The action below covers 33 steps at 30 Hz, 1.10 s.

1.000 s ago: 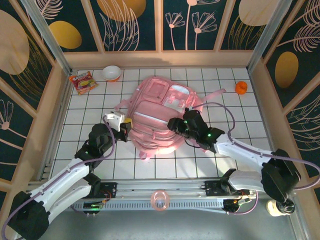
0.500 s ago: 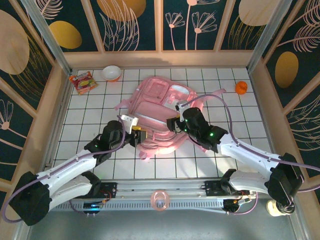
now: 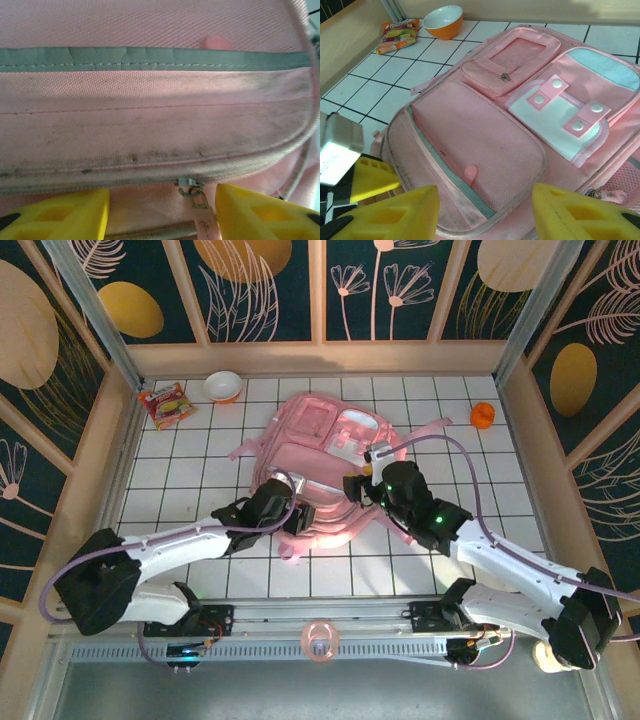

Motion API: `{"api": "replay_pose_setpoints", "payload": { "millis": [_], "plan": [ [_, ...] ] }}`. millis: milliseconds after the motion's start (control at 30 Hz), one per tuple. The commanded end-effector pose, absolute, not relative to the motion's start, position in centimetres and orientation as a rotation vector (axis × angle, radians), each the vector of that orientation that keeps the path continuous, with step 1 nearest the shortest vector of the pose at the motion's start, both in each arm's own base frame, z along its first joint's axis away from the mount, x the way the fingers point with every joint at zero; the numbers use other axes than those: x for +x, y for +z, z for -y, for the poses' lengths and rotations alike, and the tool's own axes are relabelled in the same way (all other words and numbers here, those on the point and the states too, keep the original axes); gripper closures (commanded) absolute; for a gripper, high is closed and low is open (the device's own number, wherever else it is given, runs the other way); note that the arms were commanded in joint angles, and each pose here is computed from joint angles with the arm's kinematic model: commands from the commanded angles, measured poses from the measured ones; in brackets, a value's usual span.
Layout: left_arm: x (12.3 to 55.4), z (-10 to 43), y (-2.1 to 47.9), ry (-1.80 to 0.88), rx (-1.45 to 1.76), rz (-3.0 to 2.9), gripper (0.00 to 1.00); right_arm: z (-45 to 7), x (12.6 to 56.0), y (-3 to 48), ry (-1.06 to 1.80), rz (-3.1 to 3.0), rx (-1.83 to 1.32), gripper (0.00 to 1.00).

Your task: Pack the student bag

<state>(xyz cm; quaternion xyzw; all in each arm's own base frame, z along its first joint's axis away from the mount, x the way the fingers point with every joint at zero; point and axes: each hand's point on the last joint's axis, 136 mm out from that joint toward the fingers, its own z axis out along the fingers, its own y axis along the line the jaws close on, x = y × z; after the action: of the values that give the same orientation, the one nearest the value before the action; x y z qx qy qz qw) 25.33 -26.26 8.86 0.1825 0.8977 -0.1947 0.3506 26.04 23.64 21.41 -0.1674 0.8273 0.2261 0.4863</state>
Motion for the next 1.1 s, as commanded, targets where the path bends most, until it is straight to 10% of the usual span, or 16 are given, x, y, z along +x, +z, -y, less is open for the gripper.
{"api": "replay_pose_setpoints", "payload": {
  "millis": [0,333,1067],
  "plan": [
    [26.1,26.7,9.2,-0.472,0.437,-2.318,0.44,-23.3,26.2,22.0,0.564,-1.983,-0.369,0.49],
    [25.7,26.0,9.6,-0.478,0.433,-2.287,1.00,-24.3,26.1,21.6,0.556,-1.916,-0.494,0.48],
    [22.8,28.0,17.5,-0.899,0.532,-2.004,1.00,-33.9,23.9,15.8,0.412,-1.607,-1.262,0.46]
  ]
}}
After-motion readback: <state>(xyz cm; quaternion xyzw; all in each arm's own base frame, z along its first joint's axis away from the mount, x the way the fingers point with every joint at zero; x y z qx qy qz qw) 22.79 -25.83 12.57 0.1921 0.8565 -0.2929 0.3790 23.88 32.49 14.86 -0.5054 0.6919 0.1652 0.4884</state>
